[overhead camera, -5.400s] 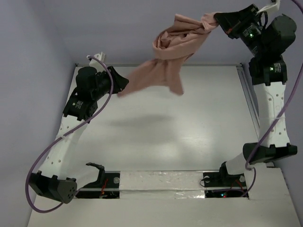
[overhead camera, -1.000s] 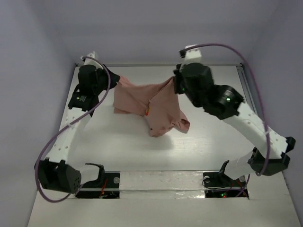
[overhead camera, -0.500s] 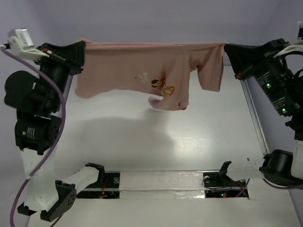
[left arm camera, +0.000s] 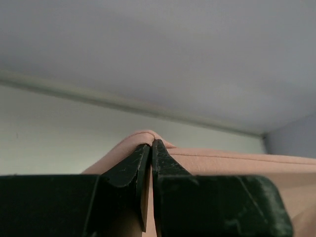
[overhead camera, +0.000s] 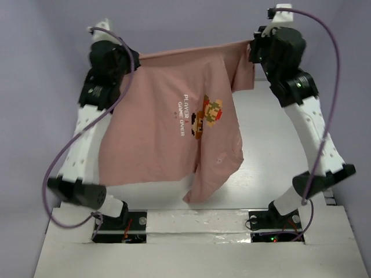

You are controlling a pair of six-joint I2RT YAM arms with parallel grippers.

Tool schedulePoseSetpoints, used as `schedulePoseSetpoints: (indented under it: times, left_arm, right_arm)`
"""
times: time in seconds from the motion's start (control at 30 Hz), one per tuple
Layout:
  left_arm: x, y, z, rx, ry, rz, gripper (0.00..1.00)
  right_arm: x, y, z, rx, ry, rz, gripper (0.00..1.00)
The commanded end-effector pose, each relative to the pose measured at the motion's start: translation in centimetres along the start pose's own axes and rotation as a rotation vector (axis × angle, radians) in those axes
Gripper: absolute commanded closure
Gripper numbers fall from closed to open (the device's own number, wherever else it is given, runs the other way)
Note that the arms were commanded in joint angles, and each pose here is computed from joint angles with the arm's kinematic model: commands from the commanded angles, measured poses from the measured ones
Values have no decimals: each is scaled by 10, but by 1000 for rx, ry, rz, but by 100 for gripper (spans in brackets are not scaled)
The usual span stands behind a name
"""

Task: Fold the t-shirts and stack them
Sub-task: Flatten the tshirt out

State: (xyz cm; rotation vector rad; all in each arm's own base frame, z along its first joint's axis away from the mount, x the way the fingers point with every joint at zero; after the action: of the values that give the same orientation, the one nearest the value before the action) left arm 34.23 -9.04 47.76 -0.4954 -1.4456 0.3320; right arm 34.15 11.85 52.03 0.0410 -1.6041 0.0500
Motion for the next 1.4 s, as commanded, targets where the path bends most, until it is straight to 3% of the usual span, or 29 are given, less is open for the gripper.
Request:
schedulePoseSetpoints:
  times: [0.0, 0.07, 0.13, 0.17, 0.2, 0.23, 0.27, 0.3, 0.37, 0.4, 0.43, 0.47, 0.5, 0.53, 0.57, 0.63, 0.67, 0.7, 0.73, 0.8, 0.97, 1.03, 1.2, 1.37]
  left_arm:
    - [-49, 44, -58, 119, 105, -65, 100]
    - [-86, 66, -96, 158, 173, -64, 100]
    - [-120, 88, -131, 220, 220, -76, 100]
    - [-119, 89, -144, 238, 197, -79, 95]
    - [-120, 97, -154, 257, 196, -85, 72]
    - [-127, 100, -172, 275, 224, -89, 42]
    - [-129, 101, -178, 280, 239, -90, 42]
    - [-132, 101, -181, 282, 264, -89, 31]
    - [-140, 102, -172, 272, 323, -85, 30]
    - [-143, 103, -165, 274, 336, -86, 32]
    - [-128, 96, -146, 258, 307, -82, 35]
    - [-158, 113, -129, 298, 392, -77, 38]
    - [-164, 117, -116, 306, 407, -71, 41]
    - [-154, 112, -92, 294, 377, -58, 47]
    - [-189, 133, -70, 353, 458, -34, 50]
    - [-196, 137, -38, 366, 444, 19, 64]
    - [-228, 155, -17, 405, 526, 39, 65]
    - [-236, 159, -8, 437, 530, 88, 65]
    - [-240, 165, 0, 459, 521, 116, 65]
    - [-264, 190, 17, 550, 557, 203, 65]
    - [-288, 225, 21, 596, 541, 304, 59]
    - [-294, 224, 15, 556, 550, 330, 55]
    - [-308, 229, 8, 551, 563, 371, 56]
    - [-316, 233, 2, 553, 579, 387, 60]
  right_arm:
    - [-39, -23, -52, -29, 63, -108, 100]
    - [-85, -44, -97, -77, 162, -122, 100]
    - [-100, -56, -124, -101, 175, -120, 100]
    - [-136, -65, -153, -131, 241, -96, 100]
    - [-147, -69, -167, -140, 266, -97, 100]
    - [-155, -73, -185, -150, 275, -119, 100]
    - [-146, -73, -185, -150, 245, -135, 100]
    - [-161, -70, -195, -134, 260, -142, 68]
    - [-160, -67, -195, -122, 286, -161, 32]
    - [-157, -65, -189, -97, 304, -174, 30]
    - [-159, -64, -180, -93, 339, -179, 30]
    - [-155, -63, -171, -86, 351, -206, 30]
    - [-189, -59, -160, -63, 456, -218, 36]
    - [-152, -54, -133, -30, 364, -246, 46]
    - [-155, -51, -118, -15, 366, -293, 78]
    - [-182, -27, -68, 97, 438, -346, 100]
    - [-193, -20, -52, 108, 476, -411, 100]
    - [-203, -9, -34, 170, 517, -445, 100]
    - [-246, -1, -9, 177, 628, -456, 100]
    - [-247, 12, 27, 210, 626, -456, 100]
    - [-277, 7, 95, 229, 740, -453, 100]
    - [-280, 1, 114, 210, 762, -444, 99]
    - [-327, -7, 148, 128, 886, -479, 79]
    - [-350, -10, 162, 72, 916, -519, 73]
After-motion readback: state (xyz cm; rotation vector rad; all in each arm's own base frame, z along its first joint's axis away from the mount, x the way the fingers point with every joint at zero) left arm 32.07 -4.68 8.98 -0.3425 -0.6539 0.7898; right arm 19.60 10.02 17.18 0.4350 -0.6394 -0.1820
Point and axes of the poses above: each gripper's point midway between its finger pads, its own z axis back along the fingers, its own y axis along the line the jaws close on, x = y × z, the point moved 8 cm from there along z, back along the fingers, and after that the axes turned 3 degrees about z, right-handed, at the moved point
